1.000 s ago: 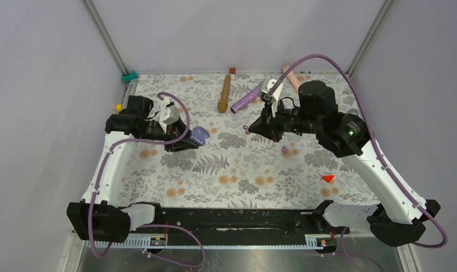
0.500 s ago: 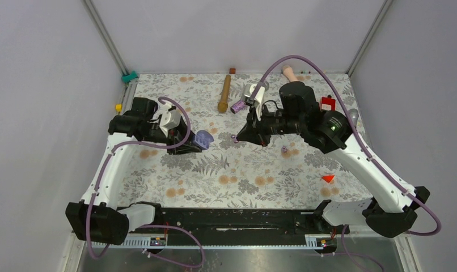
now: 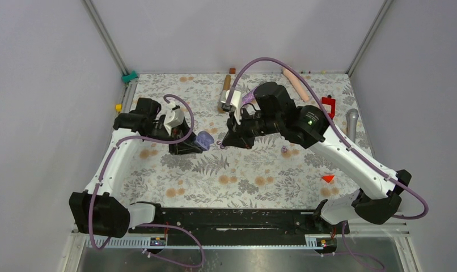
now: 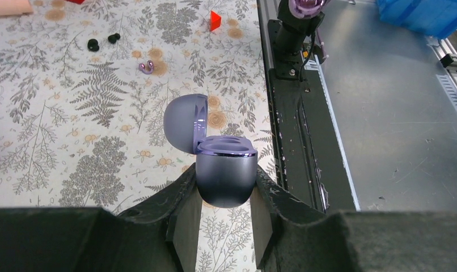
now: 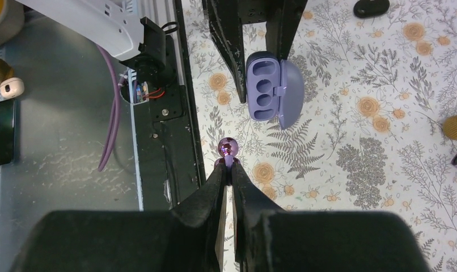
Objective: Insert the wireless bluetooth earbuds into the charging case
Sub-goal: Place the earbud in the charging case.
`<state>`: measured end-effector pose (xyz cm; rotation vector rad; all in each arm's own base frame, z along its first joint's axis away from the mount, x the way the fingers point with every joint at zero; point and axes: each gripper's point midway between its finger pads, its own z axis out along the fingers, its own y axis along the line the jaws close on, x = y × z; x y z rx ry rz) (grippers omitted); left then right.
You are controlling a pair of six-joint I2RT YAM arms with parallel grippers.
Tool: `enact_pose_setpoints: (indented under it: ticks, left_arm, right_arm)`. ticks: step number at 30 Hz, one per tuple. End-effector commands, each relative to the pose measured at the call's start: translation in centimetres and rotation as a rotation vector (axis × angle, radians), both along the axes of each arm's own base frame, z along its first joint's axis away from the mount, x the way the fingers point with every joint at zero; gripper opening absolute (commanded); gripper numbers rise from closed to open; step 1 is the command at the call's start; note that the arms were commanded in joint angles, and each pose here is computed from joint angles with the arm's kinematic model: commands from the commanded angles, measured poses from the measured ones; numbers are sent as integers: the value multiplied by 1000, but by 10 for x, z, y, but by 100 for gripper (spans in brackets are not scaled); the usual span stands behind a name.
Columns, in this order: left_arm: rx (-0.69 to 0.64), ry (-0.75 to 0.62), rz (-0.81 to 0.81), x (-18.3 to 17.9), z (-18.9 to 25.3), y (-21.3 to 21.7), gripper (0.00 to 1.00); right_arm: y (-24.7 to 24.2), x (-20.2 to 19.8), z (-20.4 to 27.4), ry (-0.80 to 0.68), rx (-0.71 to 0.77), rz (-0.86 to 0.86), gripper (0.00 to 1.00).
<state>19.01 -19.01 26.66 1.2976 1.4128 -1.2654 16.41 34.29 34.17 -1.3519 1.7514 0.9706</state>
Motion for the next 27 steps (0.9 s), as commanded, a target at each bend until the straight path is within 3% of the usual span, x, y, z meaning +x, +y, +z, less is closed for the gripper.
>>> enact_pose_setpoints:
  ticks: [1, 27]
  left_arm:
    - [21, -57, -6, -3, 7, 2, 0]
    - [-29, 15, -61, -20, 0, 3, 0]
  right_arm:
    - [-5, -1, 29, -62, 51, -19, 11]
    - [18, 7, 4, 27, 21, -92, 13]
